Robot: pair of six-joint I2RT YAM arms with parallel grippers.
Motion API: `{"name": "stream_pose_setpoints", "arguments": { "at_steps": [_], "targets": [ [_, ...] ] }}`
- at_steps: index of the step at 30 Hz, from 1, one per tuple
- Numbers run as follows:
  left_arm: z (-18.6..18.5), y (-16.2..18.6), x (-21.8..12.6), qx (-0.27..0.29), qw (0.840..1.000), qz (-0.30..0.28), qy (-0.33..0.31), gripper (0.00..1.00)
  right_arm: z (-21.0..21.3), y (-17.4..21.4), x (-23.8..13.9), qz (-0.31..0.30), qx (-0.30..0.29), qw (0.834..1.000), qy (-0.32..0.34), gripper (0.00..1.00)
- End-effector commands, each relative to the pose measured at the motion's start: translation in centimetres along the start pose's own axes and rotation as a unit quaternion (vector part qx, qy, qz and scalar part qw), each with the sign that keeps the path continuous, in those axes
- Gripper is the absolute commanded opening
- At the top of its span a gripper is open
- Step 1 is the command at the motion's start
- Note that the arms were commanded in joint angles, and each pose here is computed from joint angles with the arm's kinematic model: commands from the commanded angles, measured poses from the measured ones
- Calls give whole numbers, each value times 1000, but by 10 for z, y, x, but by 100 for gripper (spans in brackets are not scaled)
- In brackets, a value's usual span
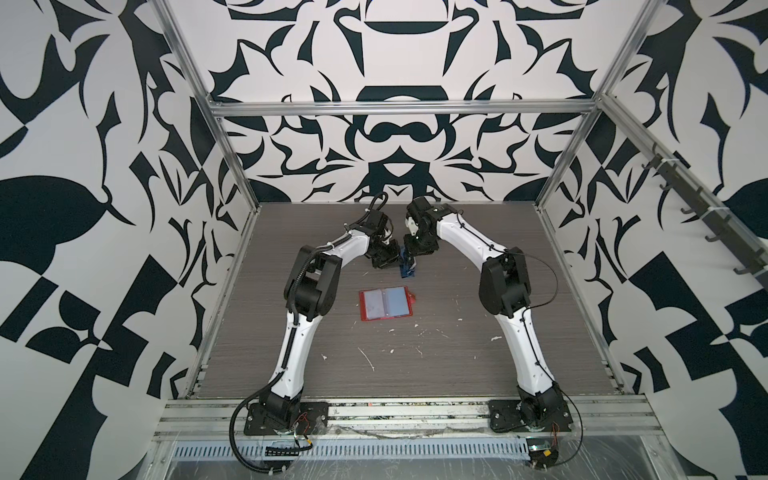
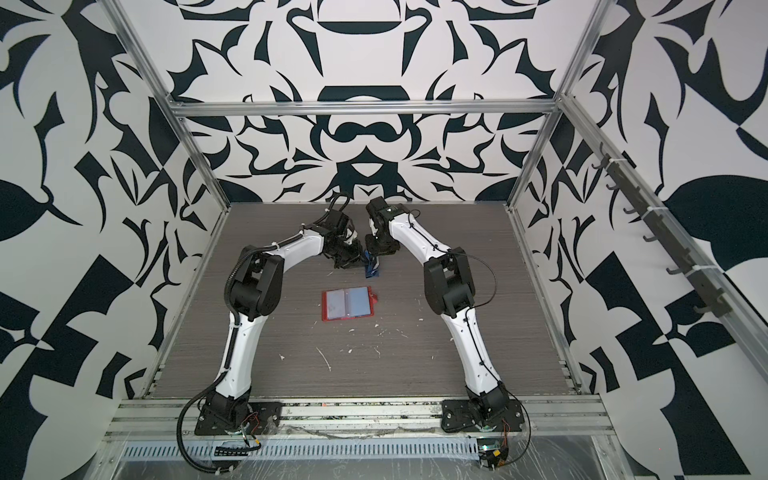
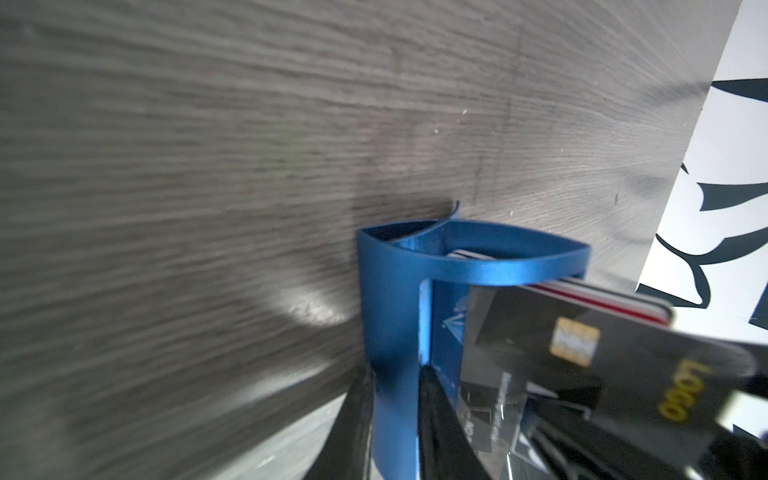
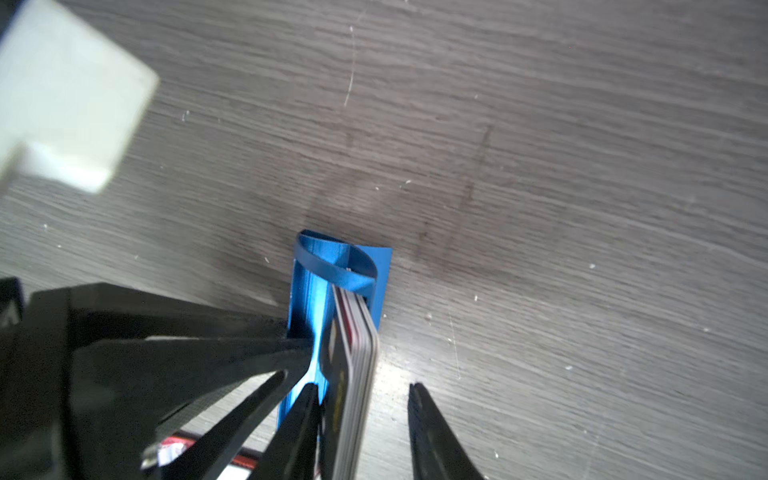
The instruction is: Put the credit cards into the card holder
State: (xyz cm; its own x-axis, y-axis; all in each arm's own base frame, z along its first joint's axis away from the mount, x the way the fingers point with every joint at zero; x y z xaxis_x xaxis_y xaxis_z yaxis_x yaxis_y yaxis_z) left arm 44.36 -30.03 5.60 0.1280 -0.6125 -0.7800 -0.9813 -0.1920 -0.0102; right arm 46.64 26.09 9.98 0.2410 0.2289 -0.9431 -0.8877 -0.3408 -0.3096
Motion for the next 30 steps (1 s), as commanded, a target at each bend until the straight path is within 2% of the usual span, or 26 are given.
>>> {"name": "stream_pose_setpoints", "arguments": {
  "at_steps": [1,30],
  "targets": [
    [29,11,16,-20,998,26,-51,22,-4,-5,-16,-7,-9,1000,20,38],
    [31,11,17,-21,998,25,-54,22,1,-9,-36,-21,-19,999,27,31]
  ]
}}
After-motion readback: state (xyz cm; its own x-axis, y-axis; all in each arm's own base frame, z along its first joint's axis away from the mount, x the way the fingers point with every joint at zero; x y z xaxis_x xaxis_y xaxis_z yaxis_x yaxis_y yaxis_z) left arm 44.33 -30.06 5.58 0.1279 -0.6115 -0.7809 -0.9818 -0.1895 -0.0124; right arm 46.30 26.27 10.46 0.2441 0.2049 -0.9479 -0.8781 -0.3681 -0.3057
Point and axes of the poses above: each gripper's point midway between its finger pads, its own x axis out along the fingers, its own z axis along the line the jaws close on, y = z × x, the point moved 3 cm from there along -x, back along the fingers, and after that the axes turned 8 degrees about -x, right-handed, at the moved point
